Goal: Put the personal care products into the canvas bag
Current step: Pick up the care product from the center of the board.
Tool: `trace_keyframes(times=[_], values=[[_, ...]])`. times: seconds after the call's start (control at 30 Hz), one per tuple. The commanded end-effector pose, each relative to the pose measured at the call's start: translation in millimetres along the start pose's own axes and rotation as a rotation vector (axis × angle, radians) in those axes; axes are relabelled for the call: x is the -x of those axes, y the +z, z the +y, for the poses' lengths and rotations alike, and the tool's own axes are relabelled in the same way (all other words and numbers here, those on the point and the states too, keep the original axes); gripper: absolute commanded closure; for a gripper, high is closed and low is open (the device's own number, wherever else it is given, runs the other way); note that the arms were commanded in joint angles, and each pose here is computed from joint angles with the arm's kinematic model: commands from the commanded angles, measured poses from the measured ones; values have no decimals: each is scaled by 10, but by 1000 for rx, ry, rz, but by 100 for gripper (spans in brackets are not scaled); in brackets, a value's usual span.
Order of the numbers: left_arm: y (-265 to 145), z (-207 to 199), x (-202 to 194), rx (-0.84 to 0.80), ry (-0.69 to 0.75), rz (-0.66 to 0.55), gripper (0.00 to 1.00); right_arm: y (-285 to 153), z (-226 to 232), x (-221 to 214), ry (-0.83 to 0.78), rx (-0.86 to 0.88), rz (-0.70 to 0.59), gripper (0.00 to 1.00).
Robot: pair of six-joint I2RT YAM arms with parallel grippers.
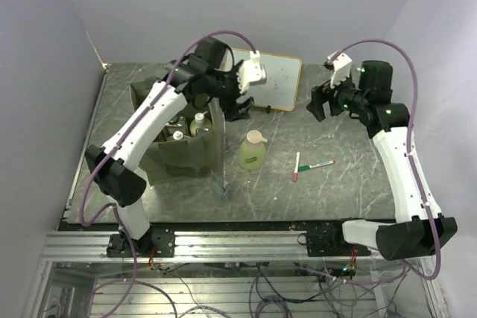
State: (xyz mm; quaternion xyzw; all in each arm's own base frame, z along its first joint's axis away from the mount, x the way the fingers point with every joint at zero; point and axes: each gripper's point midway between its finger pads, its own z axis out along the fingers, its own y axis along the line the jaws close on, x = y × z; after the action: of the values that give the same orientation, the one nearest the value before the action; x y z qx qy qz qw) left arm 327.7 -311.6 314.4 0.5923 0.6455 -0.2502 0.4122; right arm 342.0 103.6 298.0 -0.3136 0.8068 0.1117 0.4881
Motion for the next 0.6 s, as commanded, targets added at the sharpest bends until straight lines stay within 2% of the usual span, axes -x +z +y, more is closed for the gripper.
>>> trace_keyframes(times=[0.0, 0.3, 0.57], values=[[272, -308, -197, -123, 121, 98, 7, -183, -206, 25, 125, -41, -73, 18], [705, -568, -506, -286, 187, 194, 0, -360, -367, -183, 249, -68, -95, 17], [929, -730, -780, -382, 188, 258, 0, -381, -378, -257, 269, -71, -96, 17]])
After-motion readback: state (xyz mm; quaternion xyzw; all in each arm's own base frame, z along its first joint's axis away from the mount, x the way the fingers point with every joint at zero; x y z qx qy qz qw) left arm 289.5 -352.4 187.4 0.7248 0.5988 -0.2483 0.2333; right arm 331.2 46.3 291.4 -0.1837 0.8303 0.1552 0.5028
